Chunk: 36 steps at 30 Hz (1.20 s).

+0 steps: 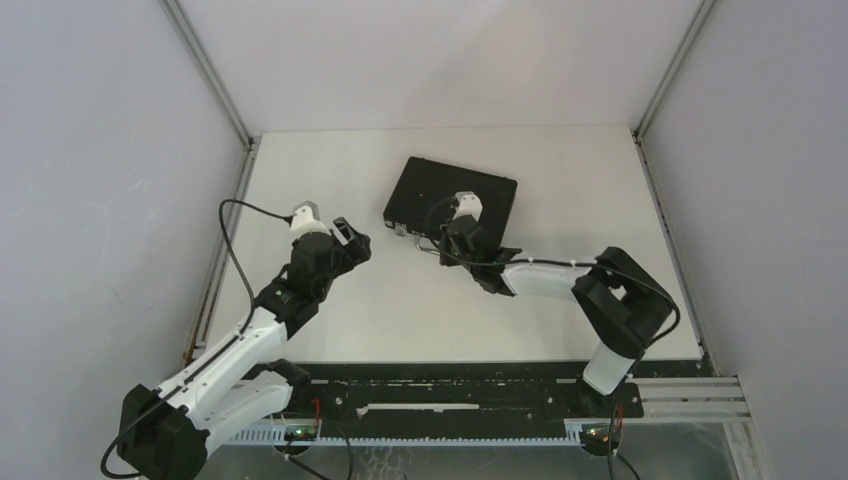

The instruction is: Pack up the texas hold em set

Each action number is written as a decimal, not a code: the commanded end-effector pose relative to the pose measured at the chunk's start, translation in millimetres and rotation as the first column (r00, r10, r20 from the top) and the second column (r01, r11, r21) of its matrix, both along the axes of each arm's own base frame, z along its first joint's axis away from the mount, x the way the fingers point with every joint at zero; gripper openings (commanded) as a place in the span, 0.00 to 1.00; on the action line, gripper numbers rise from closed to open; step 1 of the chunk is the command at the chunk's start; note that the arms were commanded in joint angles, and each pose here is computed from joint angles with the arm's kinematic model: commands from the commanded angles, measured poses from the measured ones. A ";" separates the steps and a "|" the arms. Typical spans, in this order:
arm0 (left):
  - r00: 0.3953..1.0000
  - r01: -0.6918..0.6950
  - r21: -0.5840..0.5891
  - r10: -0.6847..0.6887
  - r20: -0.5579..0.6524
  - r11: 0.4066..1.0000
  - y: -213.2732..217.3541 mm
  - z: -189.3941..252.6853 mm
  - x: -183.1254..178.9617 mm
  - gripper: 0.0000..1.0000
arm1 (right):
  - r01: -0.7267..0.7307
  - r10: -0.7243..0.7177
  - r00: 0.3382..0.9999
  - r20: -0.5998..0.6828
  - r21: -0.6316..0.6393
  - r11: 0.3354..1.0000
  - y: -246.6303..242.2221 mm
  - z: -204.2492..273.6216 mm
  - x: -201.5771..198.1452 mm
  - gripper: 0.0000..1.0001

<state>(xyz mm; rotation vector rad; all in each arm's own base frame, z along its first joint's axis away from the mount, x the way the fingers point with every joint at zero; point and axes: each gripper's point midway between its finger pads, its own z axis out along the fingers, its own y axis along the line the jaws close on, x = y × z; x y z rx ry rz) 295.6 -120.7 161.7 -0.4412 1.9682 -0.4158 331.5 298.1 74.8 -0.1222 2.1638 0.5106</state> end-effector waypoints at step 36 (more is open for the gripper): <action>0.994 0.083 0.076 -0.078 -0.072 0.994 -8.1 -39.3 -1.7 0.79 | 0.352 -0.362 0.932 0.016 -0.280 0.893 -96.8 14.3 24.6 0.00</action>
